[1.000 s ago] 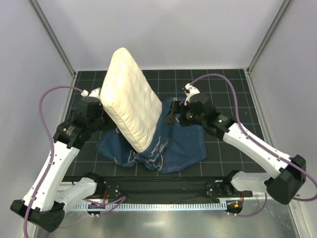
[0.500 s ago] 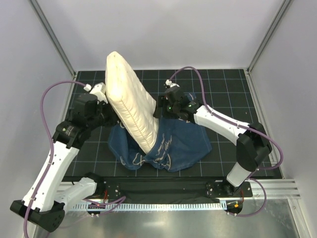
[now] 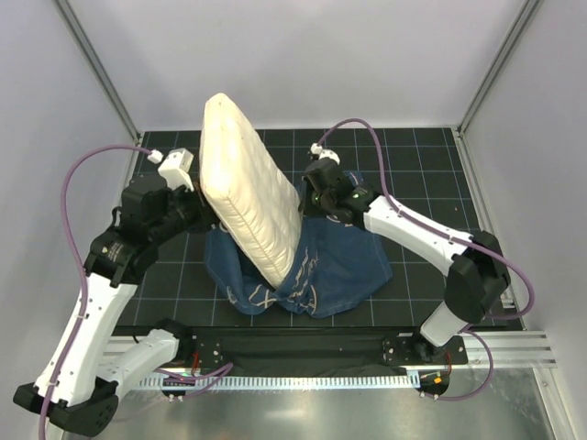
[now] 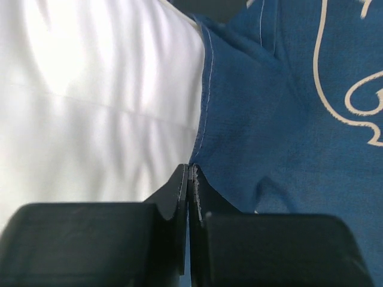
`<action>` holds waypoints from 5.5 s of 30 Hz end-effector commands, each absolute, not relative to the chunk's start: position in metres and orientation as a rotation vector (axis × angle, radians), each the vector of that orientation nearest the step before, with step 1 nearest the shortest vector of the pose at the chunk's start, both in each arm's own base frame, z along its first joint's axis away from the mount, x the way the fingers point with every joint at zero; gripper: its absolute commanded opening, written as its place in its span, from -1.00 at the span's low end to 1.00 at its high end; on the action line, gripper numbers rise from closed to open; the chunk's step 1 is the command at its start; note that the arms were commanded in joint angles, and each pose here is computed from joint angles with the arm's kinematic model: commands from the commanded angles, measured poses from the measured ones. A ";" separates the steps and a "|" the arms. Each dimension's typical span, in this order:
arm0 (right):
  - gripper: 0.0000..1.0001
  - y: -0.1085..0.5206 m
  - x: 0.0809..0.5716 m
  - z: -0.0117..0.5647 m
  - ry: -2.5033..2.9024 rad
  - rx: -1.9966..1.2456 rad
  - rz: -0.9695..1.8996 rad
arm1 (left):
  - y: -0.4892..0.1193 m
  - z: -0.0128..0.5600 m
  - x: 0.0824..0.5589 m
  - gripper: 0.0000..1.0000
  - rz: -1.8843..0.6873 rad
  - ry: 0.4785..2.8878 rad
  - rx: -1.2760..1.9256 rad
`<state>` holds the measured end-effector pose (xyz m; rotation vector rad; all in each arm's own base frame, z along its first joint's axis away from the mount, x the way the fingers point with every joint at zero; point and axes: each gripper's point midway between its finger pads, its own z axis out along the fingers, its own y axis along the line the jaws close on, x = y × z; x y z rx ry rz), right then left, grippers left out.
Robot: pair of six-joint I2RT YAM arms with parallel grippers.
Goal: Put the pillow into the pillowcase
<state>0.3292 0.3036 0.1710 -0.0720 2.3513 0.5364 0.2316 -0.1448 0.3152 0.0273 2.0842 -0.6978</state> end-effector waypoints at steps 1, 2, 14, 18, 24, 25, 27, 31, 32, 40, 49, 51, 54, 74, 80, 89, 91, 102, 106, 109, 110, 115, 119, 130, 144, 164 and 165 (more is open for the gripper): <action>-0.92 0.306 0.336 0.274 2.117 -0.050 0.667 | -0.145 0.391 0.230 -0.99 -0.726 1.876 0.101; -0.92 0.306 0.333 0.283 2.110 -0.055 0.682 | -0.144 0.401 0.229 -1.00 -0.722 1.861 0.105; -0.92 0.298 0.310 0.413 1.893 -0.096 0.853 | -0.133 0.493 0.208 -0.99 -0.732 1.662 0.132; -0.92 0.297 0.315 0.407 1.890 -0.075 0.838 | -0.137 0.527 0.194 -0.99 -0.805 1.518 0.162; -0.92 0.300 0.312 0.466 1.783 -0.102 0.952 | -0.132 0.581 0.181 -1.00 -0.812 1.423 0.166; -0.92 0.299 0.310 0.479 1.760 -0.106 0.962 | -0.136 0.583 0.190 -0.99 -0.816 1.441 0.164; -0.92 0.294 0.295 0.518 1.681 -0.137 1.027 | -0.133 0.608 0.178 -0.99 -0.848 1.367 0.154; -0.92 0.269 0.271 0.569 1.533 -0.133 1.147 | -0.123 0.644 0.160 -0.99 -0.883 1.226 0.117; -0.92 0.264 0.270 0.575 1.513 -0.113 1.179 | -0.122 0.657 0.154 -0.99 -0.903 1.196 0.114; -0.92 0.260 0.298 0.495 1.648 -0.075 1.222 | -0.138 0.674 0.151 -0.99 -1.038 1.171 0.135; -0.92 0.219 0.252 0.610 1.417 -0.111 1.229 | -0.158 0.541 0.207 -0.99 -1.072 1.380 0.015; -0.92 0.212 0.242 0.633 1.360 -0.116 1.228 | -0.160 0.535 0.206 -0.99 -1.093 1.371 0.014; -0.92 0.219 0.246 0.620 1.404 -0.127 1.240 | -0.156 0.558 0.195 -0.99 -1.087 1.309 0.051; -0.92 0.219 0.273 0.605 1.412 -0.074 1.221 | -0.147 0.559 0.177 -0.99 -1.051 1.286 0.077; -0.92 0.218 0.267 0.607 1.423 -0.078 1.226 | -0.136 0.609 0.150 -0.99 -1.054 1.190 0.097; -0.93 0.232 0.314 0.487 1.677 -0.028 1.176 | -0.132 0.696 0.090 -0.99 -1.163 1.011 0.210; -0.92 0.229 0.312 0.503 1.647 -0.033 1.181 | -0.138 0.681 0.102 -0.99 -1.167 1.050 0.211; -0.92 0.202 0.276 0.613 1.424 -0.063 1.171 | -0.151 0.633 0.138 -0.99 -1.177 1.145 0.168; -0.92 0.181 0.247 0.659 1.294 -0.072 1.155 | -0.161 0.635 0.149 -0.99 -1.225 1.173 0.164; -0.92 0.186 0.246 0.652 1.313 -0.090 1.179 | -0.164 0.640 0.150 -0.99 -1.239 1.158 0.177; -0.92 0.189 0.249 0.644 1.334 -0.096 1.184 | -0.162 0.644 0.149 -0.99 -1.228 1.146 0.178; -0.92 0.221 0.297 0.540 1.579 -0.090 1.250 | -0.155 0.659 0.141 -0.99 -1.193 1.114 0.187; -0.92 0.240 0.313 0.503 1.647 -0.101 1.340 | -0.152 0.677 0.135 -0.99 -1.175 1.084 0.199; -0.92 0.210 0.303 0.535 1.623 -0.093 1.171 | -0.145 0.696 0.137 -0.99 -1.135 1.048 0.181; -0.92 0.181 0.289 0.604 1.462 -0.068 1.270 | -0.153 0.616 0.201 -0.99 -1.134 1.234 -0.021; -0.92 0.247 0.346 0.518 1.660 -0.073 1.431 | -0.181 0.712 0.198 -0.99 -1.193 0.961 0.241; -0.92 0.239 0.352 0.498 1.684 -0.043 1.415 | -0.189 0.709 0.204 -0.99 -1.233 0.921 0.263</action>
